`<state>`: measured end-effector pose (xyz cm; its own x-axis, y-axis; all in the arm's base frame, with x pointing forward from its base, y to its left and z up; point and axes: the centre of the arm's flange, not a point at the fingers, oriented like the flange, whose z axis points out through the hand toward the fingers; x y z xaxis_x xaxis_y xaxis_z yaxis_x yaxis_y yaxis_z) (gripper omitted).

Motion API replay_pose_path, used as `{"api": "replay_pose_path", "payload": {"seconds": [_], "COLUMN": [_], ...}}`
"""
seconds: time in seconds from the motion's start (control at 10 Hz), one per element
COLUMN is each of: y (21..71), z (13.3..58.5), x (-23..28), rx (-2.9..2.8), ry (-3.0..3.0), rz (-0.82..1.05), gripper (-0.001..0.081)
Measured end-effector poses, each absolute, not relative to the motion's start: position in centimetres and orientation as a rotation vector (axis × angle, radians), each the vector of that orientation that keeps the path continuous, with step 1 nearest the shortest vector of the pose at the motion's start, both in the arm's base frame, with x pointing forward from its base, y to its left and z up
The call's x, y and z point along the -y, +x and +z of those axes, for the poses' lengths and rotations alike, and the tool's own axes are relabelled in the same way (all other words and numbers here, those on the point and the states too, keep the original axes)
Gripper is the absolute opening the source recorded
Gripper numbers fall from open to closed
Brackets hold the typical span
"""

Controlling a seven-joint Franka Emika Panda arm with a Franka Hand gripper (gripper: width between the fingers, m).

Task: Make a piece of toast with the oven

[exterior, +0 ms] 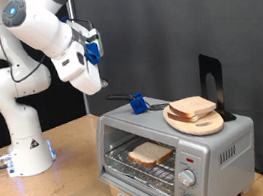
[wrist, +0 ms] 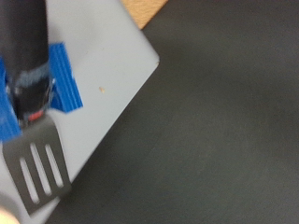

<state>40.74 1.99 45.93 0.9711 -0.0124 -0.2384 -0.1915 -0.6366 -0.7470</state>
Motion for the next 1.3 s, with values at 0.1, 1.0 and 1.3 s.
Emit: {"api": "replay_pose_path", "payload": {"seconds": [0.1,1.0,1.3], "y": [40.7,41.0,40.8], "z": [45.8,43.7,43.7], "x": [-1.7,8.1,11.3], "rx": [-0.281,-0.742,-0.797], "ry": [-2.215,-2.082,-1.947], "rz": [0.338,0.473,0.365], "gripper": [0.08,0.08,0.08]}}
